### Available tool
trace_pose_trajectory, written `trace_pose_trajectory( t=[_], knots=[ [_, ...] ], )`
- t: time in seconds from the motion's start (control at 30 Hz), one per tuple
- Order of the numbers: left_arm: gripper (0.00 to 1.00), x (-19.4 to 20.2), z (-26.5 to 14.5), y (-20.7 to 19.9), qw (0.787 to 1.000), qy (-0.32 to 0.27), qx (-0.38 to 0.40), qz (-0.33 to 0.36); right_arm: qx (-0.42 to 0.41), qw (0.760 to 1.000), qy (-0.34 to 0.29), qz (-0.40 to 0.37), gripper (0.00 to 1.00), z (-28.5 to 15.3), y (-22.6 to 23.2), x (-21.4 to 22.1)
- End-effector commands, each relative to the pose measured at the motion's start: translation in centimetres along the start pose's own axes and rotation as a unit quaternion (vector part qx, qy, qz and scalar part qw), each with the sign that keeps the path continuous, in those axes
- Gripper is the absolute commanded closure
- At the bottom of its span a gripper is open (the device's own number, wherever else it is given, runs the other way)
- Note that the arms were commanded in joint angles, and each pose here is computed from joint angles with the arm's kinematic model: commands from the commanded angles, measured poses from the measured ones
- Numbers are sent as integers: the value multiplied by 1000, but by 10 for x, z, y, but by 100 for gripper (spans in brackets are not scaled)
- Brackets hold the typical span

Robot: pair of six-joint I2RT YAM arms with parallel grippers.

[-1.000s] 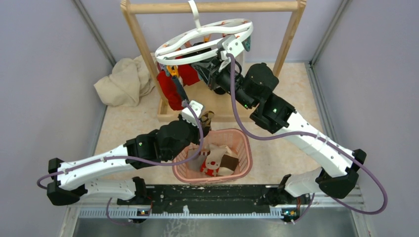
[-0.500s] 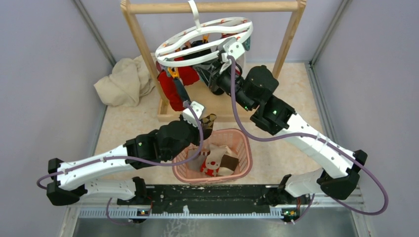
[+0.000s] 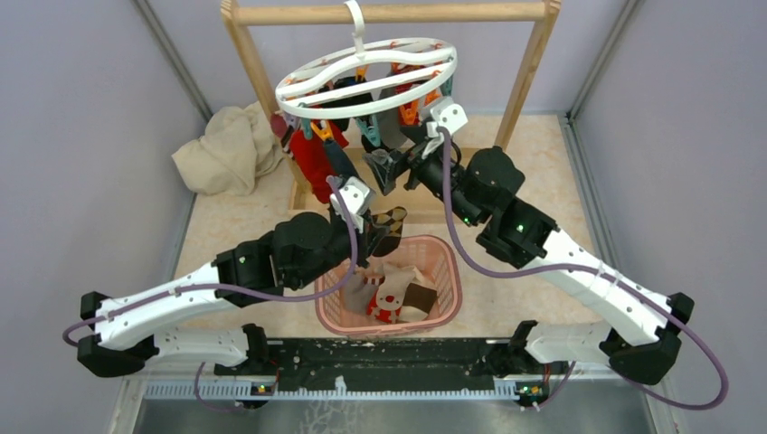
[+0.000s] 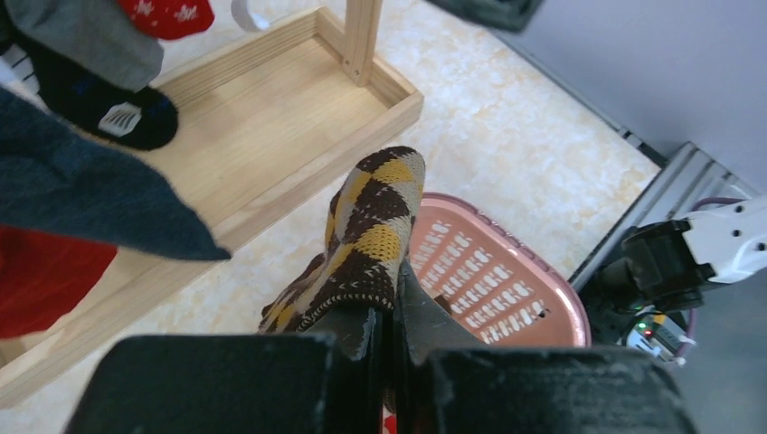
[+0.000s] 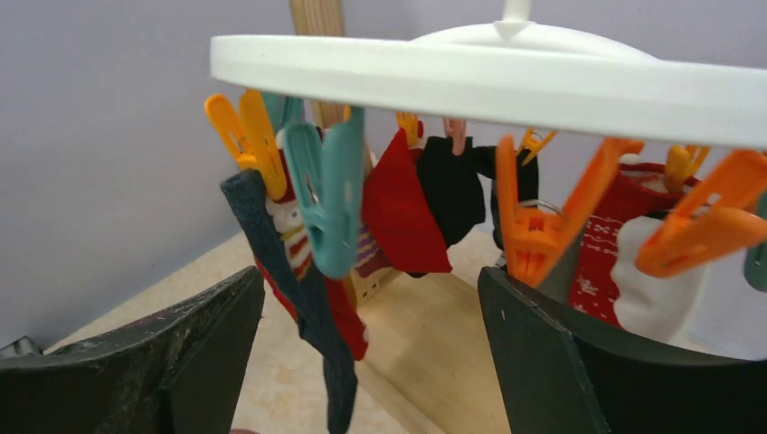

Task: Remove the socks clipped to the hanger
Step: Remove the sock from the hanger, then place the sock in the bin.

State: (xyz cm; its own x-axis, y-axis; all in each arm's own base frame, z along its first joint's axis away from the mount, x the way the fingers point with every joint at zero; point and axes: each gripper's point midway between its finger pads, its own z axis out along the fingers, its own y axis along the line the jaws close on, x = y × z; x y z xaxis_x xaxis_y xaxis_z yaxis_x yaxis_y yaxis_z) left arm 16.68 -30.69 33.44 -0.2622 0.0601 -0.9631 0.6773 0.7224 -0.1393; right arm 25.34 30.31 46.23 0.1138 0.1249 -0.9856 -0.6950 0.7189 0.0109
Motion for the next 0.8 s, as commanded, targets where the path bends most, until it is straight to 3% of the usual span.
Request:
trace_pose_trajectory(
  t=[0.0,0.47,0.77],
  knots=[
    [100,-34,-17,-17,998,-34,53,-30,33,998,-40,28,11,-29,-15,-27],
    [100,-50,-38,-62,982,-27,175,-70,121,992,-29,39,9,-95,-57,-16],
    [100,-1,-8,-71,982,28,172,-69,137,989,-17,45,9,-110,-64,-6]
  ],
)
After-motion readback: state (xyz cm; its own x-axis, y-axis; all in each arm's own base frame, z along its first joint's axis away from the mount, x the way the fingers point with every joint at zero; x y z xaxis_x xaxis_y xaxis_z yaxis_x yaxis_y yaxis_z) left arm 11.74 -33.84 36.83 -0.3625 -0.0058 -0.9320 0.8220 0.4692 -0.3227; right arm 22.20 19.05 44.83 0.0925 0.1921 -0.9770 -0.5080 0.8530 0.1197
